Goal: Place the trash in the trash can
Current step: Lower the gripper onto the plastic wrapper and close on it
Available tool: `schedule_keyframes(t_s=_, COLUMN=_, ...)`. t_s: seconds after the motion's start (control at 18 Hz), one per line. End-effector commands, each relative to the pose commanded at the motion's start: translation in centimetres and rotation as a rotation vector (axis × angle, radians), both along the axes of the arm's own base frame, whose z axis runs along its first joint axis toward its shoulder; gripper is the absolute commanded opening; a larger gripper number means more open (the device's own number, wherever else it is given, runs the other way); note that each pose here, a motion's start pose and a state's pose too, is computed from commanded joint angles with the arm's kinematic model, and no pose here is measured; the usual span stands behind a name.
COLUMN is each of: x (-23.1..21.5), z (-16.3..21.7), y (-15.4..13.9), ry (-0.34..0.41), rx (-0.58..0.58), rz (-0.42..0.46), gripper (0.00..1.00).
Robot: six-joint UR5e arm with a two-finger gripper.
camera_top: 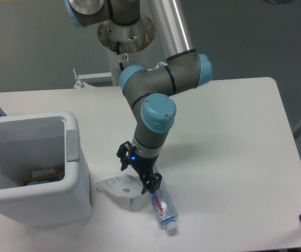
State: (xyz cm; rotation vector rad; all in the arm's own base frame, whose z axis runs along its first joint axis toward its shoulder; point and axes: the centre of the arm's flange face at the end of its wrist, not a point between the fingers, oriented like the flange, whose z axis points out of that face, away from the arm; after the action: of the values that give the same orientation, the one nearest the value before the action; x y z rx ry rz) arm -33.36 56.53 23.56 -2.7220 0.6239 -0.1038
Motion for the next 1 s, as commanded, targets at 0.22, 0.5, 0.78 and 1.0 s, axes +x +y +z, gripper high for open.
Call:
schedule_keyframes(t_s=0.22, x=-0.4, z=-1.1, y=0.4, ry=-0.011, rx=0.004, rz=0.002, gripper=1.00)
schedule_keyframes(t_s=0.5, x=-0.2, z=-2.7, y=0.6, ry=-0.007, rx=0.013, rz=0.021, gripper=1.00)
schedule_keyframes(t_s=0.78, x=0.9, z=-2.9, y=0.9, ry=-0.018, rx=0.002, rz=0.038, gripper=0.72)
schedule_keyframes(t_s=1.0, x=1.0, z=-2.7, y=1.0, ry=-0.029, rx=-0.002, rz=0.078, gripper=0.24)
